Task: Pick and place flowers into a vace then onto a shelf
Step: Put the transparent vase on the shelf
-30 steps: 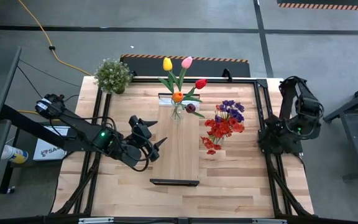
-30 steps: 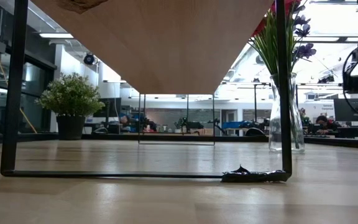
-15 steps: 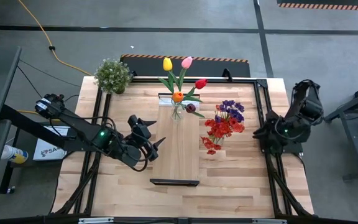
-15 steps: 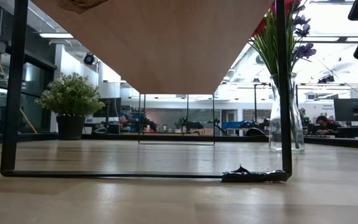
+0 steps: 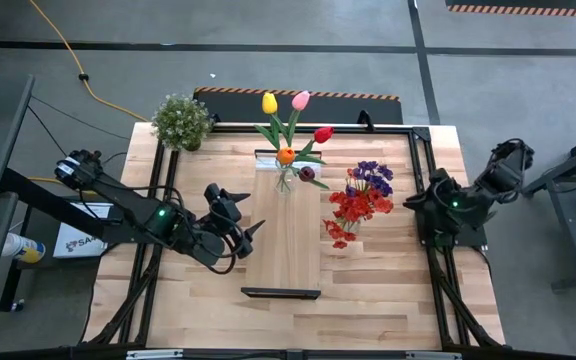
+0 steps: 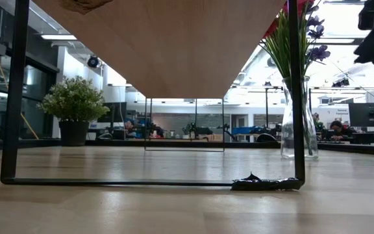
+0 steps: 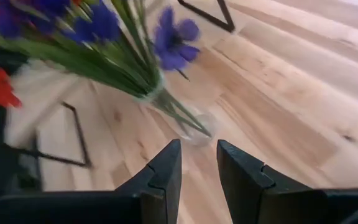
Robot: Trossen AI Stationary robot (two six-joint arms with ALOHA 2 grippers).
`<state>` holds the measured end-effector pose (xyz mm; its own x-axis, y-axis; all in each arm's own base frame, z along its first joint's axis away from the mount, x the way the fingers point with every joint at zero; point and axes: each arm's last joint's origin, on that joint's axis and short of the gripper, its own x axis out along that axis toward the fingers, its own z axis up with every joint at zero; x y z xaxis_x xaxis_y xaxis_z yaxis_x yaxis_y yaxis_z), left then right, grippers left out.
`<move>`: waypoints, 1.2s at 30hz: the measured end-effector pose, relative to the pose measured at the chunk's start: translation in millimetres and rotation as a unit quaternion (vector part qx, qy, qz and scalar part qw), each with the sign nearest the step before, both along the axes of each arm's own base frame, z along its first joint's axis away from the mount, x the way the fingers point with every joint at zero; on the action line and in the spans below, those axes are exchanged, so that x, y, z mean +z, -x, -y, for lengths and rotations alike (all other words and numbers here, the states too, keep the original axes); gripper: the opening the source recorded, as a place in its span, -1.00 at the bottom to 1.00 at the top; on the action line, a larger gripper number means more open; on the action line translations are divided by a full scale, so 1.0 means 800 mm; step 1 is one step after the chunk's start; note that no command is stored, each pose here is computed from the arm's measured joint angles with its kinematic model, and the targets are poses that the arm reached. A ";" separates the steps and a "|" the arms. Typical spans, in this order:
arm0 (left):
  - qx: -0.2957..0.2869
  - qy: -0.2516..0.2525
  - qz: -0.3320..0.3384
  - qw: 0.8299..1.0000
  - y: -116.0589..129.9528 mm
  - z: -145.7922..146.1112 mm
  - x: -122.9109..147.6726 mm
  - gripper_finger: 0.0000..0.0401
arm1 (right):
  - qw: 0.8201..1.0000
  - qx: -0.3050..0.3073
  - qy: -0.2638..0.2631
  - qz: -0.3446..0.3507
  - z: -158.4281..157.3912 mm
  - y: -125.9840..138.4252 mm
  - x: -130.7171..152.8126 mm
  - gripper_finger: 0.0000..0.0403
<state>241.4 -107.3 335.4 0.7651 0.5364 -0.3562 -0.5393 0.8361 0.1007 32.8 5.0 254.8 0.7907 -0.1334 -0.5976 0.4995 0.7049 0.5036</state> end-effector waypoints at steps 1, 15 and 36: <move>0.000 0.000 0.000 1.000 0.000 0.000 0.000 0.95 | 1.000 -0.006 -0.007 0.011 -0.003 -0.004 -0.002 -0.53; -0.019 0.013 -0.011 1.000 0.000 0.001 -0.002 0.95 | 0.996 -0.042 -0.082 0.021 -0.031 -0.052 -0.102 -0.53; -0.028 0.011 -0.034 0.999 0.002 0.001 -0.006 0.95 | 0.992 -0.042 0.087 0.076 -0.028 -0.069 -0.120 -0.53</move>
<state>239.6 -107.8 331.0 0.7673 0.4850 -0.4196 -0.4841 0.8672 0.1171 87.9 27.7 159.2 0.8515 -0.2936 -0.4343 0.4879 0.7471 0.4514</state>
